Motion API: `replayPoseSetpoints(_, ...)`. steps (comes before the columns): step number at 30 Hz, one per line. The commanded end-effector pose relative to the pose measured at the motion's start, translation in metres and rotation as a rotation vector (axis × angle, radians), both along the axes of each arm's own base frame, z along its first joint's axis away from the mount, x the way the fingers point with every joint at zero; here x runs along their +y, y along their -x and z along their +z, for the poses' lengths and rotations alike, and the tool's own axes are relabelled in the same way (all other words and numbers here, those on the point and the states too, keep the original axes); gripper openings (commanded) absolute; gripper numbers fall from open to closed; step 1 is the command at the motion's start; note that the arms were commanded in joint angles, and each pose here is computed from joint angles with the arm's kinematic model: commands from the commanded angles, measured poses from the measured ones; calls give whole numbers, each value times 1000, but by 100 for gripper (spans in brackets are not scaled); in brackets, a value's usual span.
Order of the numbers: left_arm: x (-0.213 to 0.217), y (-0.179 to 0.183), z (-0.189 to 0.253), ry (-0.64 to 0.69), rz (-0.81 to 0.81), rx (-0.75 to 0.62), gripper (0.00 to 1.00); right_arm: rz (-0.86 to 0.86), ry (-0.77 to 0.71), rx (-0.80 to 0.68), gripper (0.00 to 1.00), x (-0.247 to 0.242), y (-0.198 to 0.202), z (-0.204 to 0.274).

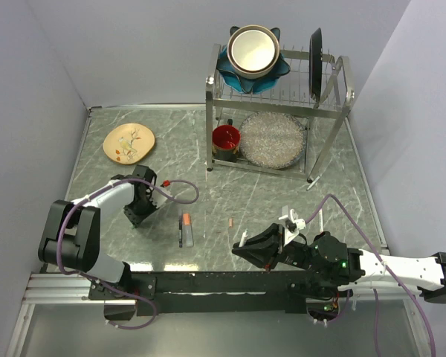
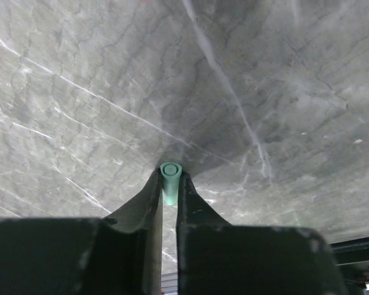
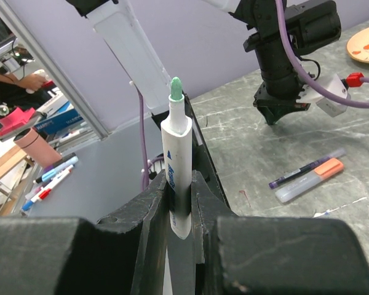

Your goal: Insert the pens into the pen caps

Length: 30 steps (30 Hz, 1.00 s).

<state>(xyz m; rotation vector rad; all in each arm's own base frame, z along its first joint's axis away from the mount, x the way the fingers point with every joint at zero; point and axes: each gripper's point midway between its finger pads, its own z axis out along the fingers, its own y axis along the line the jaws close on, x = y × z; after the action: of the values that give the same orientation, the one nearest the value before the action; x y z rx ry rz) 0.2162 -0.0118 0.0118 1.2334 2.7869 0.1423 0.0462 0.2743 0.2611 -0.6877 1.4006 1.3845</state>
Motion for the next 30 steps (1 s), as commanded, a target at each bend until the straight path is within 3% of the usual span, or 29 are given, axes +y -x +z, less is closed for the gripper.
replayPoseSetpoints(1, -26, -8, -5, 87, 40, -33, 7, -5, -57, -12, 0, -4, -1, 25)
replayPoseSetpoints(5, -53, -18, -9, 134, 142, -14, 1, 0, -61, -2, 0, -2, 0, 26)
replayPoseSetpoints(10, -76, -36, -5, 174, 269, 8, 1, -6, -36, 29, 0, 2, -1, 20)
replayPoseSetpoints(16, -91, -74, 26, 217, 497, -96, 1, -59, -23, 96, 0, 4, -11, 12)
replayPoseSetpoints(24, -137, -92, 93, 575, 585, -177, 1, -184, 29, 192, 0, 6, -32, -9)
replayPoseSetpoints(28, -155, -88, 112, 746, 634, -160, 1, -213, 99, 208, 0, 15, -37, -25)
replayPoseSetpoints(29, -166, -79, 113, 814, 647, -104, 1, -208, 114, 207, 0, 17, -36, -28)
replayPoseSetpoints(30, -175, -83, 128, 897, 627, -136, 1, -207, 116, 207, 0, 20, -37, -28)
